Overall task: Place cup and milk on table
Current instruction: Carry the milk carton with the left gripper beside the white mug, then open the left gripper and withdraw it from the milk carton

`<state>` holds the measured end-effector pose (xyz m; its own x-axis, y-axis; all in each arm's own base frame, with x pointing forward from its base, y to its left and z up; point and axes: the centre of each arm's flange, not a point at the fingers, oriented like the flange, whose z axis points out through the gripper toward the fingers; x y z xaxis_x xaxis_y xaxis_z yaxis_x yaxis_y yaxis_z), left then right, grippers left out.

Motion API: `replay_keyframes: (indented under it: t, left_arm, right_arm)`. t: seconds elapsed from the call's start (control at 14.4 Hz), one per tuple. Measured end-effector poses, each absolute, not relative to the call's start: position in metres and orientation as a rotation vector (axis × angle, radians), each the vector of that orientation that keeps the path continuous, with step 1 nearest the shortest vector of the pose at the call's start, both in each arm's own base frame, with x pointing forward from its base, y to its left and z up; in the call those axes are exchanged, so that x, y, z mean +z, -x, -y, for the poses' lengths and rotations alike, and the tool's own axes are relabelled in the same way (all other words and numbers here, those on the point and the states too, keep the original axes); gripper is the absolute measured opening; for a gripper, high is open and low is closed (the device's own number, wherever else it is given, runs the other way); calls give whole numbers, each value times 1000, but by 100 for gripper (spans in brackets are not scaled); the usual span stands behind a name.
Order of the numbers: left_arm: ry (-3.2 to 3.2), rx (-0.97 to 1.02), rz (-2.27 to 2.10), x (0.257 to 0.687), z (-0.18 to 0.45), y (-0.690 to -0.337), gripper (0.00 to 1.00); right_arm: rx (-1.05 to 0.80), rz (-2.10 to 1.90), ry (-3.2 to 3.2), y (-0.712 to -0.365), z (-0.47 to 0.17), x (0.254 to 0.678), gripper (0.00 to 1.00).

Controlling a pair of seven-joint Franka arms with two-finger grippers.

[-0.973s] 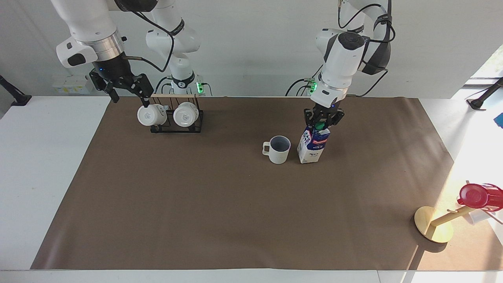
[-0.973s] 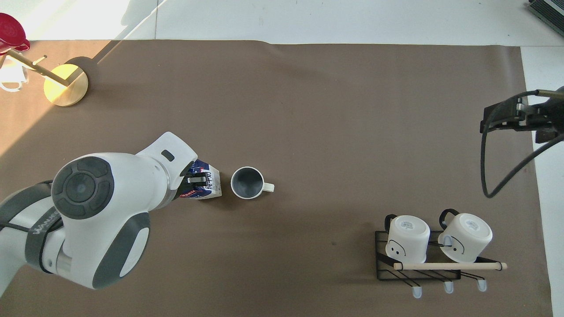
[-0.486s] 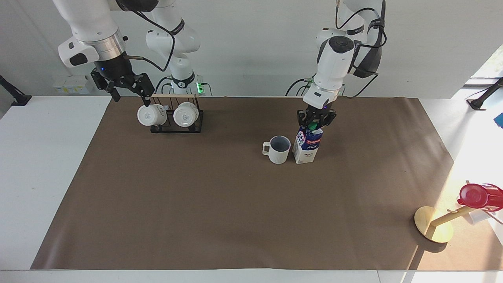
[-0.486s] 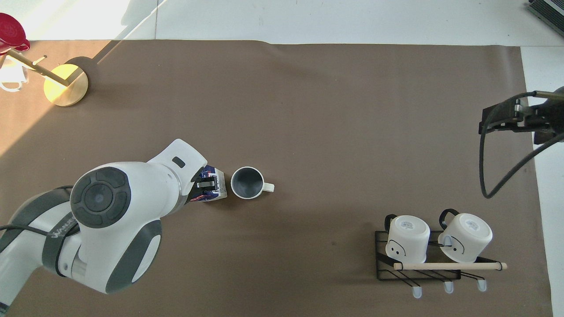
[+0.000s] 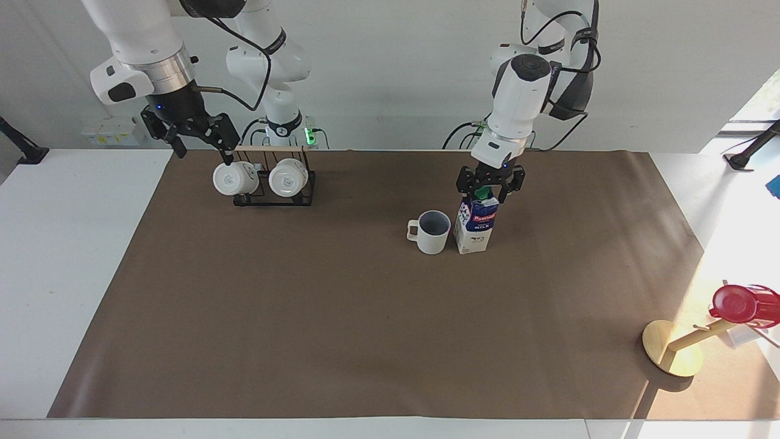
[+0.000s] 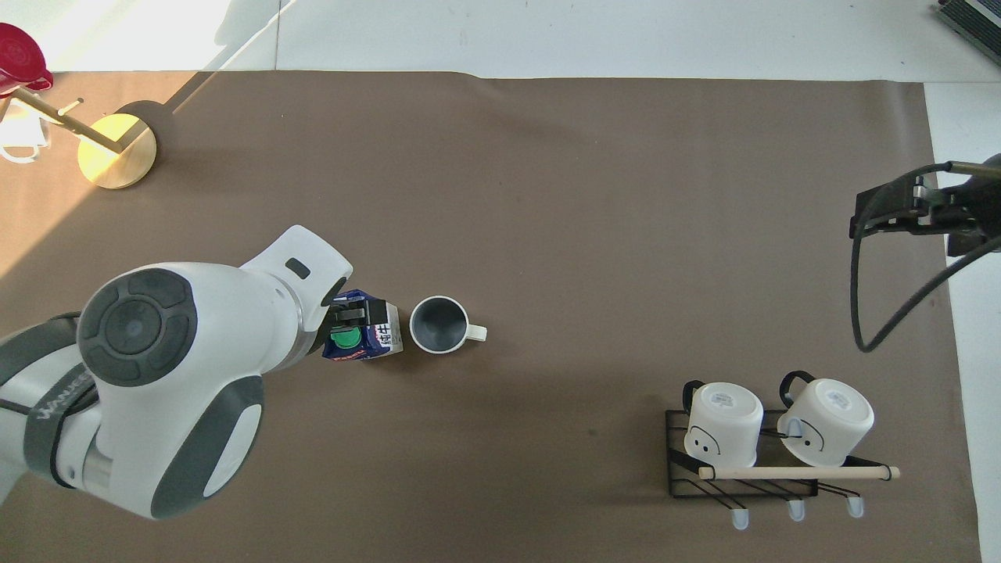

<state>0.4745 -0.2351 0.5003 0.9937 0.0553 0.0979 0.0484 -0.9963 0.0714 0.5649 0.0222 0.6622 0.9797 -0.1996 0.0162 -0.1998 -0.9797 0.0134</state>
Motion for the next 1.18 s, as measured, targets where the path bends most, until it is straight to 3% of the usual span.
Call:
replay_keyframes:
  t: [0.28,0.69,1.18]
  left_arm:
    - [-3097,80,-88,544,205,-486,100]
    - [-3116,47,42,611,109,-506,100]
    - [-3122,4,75,648,53,-504,100]
  right_arm:
    - [23,314,-3111,-565,-22,662,100]
    - [23,314,-3111,-565,-22,662,100]
    - [23,314,-3111,-565,-22,662,100]
